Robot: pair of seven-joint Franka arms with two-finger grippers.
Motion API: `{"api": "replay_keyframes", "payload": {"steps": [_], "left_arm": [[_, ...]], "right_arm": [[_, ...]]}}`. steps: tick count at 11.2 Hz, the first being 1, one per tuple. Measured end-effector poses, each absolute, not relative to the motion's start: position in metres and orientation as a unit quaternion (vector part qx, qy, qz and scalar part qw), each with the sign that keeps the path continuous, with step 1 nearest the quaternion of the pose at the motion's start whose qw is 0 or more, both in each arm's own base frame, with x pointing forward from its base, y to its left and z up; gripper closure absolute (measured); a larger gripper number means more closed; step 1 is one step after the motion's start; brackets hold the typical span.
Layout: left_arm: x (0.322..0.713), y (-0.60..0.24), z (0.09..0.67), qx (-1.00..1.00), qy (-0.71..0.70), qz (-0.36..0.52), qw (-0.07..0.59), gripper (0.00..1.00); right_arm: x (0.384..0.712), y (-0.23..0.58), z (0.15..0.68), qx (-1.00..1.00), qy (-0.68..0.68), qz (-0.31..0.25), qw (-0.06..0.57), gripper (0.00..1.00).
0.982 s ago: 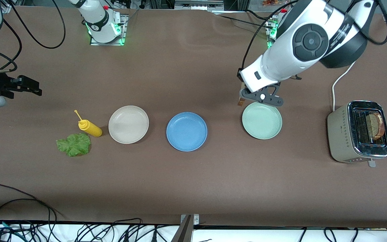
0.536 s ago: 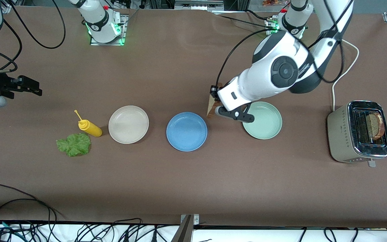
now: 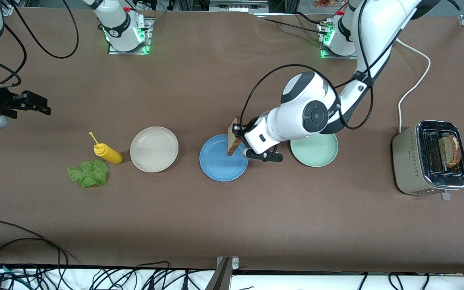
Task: Make sandwich in blue plate with both arms
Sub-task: 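Carry the bread slice with the left gripper to the blue plate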
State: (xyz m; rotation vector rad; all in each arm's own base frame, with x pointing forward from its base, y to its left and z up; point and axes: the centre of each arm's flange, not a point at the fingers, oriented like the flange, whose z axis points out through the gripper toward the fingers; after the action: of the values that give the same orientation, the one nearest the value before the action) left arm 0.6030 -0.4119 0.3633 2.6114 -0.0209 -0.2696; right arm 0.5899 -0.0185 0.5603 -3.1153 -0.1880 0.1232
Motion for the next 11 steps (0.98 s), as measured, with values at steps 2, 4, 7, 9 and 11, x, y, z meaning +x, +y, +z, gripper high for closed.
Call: {"api": "replay_keyframes", "payload": {"steps": [2,4,7,9,11], "left_arm": [[0.61,-0.422,0.337,0.957,0.006,-0.093,0.276,0.91],[0.614,-0.43,0.314,0.952,0.016,-0.093,0.291,0.91],[0.621,-0.435,0.287,0.946,0.033,-0.09,0.31,0.91],[0.625,-0.437,0.27,0.943,0.041,-0.081,0.32,0.91],[0.625,-0.438,0.255,0.942,0.038,-0.077,0.325,0.91]], "right_arm": [[0.59,-0.018,0.56,-0.997,-0.06,0.04,0.009,0.0],[0.59,-0.018,0.559,-0.997,-0.06,0.04,0.009,0.0],[0.59,-0.018,0.559,-0.997,-0.06,0.04,0.009,0.0],[0.59,-0.018,0.559,-0.997,-0.06,0.04,0.009,0.0],[0.59,-0.018,0.559,-0.997,-0.06,0.04,0.009,0.0]]}}
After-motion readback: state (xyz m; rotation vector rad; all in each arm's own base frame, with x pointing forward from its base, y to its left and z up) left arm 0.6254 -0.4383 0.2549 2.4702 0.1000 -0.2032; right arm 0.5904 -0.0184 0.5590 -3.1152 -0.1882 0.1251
